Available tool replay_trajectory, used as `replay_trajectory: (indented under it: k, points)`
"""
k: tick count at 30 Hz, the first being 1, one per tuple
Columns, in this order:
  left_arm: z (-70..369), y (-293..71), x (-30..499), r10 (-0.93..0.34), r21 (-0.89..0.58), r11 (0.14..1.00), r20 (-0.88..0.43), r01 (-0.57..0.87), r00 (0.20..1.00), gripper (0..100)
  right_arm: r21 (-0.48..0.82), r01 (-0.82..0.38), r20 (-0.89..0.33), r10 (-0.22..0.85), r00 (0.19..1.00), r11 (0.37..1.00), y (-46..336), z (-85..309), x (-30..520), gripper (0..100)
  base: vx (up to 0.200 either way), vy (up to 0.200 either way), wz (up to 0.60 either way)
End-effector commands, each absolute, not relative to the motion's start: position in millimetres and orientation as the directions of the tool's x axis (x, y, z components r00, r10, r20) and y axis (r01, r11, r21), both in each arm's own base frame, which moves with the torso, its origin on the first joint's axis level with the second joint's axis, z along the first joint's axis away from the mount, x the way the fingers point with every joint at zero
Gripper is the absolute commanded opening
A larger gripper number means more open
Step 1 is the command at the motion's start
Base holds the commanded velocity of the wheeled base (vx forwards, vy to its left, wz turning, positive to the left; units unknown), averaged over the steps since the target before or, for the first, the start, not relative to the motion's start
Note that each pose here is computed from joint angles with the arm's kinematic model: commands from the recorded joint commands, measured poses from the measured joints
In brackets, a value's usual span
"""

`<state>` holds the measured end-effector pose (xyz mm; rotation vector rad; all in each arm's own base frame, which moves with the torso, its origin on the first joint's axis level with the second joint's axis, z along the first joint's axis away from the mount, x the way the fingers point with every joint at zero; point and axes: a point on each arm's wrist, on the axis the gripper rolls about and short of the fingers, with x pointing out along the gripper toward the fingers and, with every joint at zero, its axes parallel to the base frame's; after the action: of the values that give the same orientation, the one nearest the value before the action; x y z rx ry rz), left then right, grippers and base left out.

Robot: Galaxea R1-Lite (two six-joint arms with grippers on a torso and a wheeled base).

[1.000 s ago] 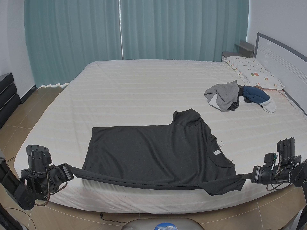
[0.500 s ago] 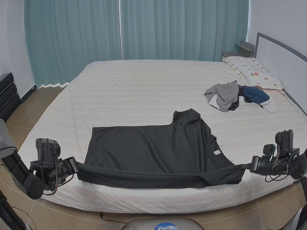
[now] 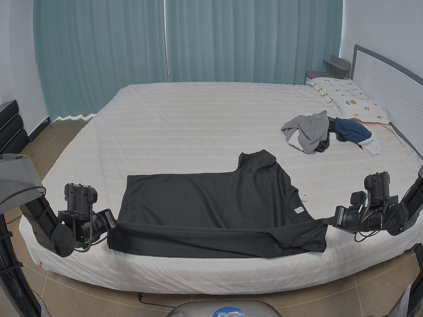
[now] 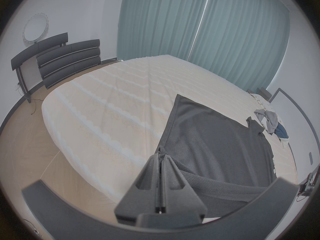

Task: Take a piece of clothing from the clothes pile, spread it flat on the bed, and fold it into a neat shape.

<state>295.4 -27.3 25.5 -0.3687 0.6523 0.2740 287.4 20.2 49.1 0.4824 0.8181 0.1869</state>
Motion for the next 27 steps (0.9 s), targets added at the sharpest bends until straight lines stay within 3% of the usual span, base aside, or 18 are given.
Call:
replay_trajectory:
  k: [1, 18, 27]
  points:
    - [7.7, -28.4, 308.4, 0.135, -0.230, 0.901, -0.658, -0.368, 0.741, 0, 0.485, 0.032, -0.667, 0.346, 0.660, 0.874, 22.8, 36.7, 303.3, 0, 0.000, 0.000, 0.00]
    - [5.7, -30.9, 324.9, 0.102, -0.266, 0.901, -0.639, -0.343, 0.763, 0, 0.514, 0.049, -0.611, 0.325, 0.722, 0.856, 20.4, 46.6, 333.3, 0, 0.000, 0.000, 0.00]
    - [4.2, -31.9, 324.8, 0.098, -0.265, 0.902, -0.642, -0.340, 0.760, 0, 0.512, 0.061, -0.621, 0.320, 0.716, 0.857, 18.4, 42.1, 334.3, 0, 0.000, 0.000, 0.00]
